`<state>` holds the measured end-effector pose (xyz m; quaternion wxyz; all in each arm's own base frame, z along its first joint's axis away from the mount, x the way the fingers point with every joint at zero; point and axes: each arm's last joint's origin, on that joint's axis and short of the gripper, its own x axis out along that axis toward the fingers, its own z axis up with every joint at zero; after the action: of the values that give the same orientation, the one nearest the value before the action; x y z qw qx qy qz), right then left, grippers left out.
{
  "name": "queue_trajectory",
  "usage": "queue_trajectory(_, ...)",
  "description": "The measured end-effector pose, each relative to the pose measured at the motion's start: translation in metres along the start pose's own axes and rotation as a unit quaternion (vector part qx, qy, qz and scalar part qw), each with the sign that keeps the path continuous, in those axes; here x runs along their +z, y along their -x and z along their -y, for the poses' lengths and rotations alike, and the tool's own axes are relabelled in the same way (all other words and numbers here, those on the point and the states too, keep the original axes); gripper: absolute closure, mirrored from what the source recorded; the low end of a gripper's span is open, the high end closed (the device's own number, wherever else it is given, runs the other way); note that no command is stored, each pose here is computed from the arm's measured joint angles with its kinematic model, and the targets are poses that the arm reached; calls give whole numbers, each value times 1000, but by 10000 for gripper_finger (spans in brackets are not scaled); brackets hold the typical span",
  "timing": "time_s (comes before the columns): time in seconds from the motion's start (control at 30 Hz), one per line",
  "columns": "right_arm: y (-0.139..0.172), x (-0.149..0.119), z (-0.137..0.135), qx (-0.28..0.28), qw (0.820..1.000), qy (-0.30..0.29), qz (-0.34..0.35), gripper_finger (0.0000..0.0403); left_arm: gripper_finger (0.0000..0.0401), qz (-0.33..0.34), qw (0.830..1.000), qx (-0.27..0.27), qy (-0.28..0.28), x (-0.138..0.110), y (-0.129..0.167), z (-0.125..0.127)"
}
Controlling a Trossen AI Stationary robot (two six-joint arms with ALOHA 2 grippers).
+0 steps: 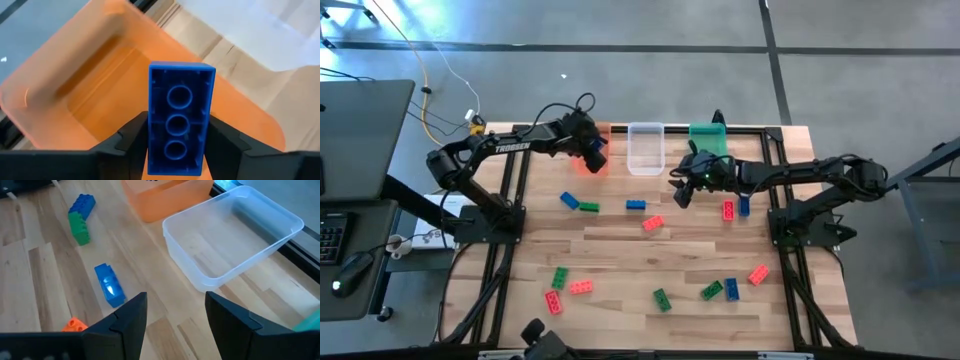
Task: Sort & place blocks by color
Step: Put the blue game piece into the orange bin, then put the orange game piece into the white bin
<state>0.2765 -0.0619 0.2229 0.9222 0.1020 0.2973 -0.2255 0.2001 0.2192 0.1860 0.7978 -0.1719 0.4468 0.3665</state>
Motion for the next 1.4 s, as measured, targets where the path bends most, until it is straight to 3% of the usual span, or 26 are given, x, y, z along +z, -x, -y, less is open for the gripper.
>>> queue_trajectory(0.3,0,0,1,-7,1000,13,1,215,203,17,1000,-7,20,3,0,0)
queue_trajectory(0.53,-1,2,8,-52,994,101,6,215,199,43,998,-8,42,18,9,0)
queue_trajectory(0.7,-3,5,19,-20,986,167,3,215,198,95,995,-8,40,48,27,-2)
queue_trajectory(1.1,6,43,35,83,979,182,34,215,197,186,982,1,12,100,73,-8)
queue_trajectory(1.4,13,52,22,140,961,236,44,215,198,115,993,-3,6,96,84,-6)
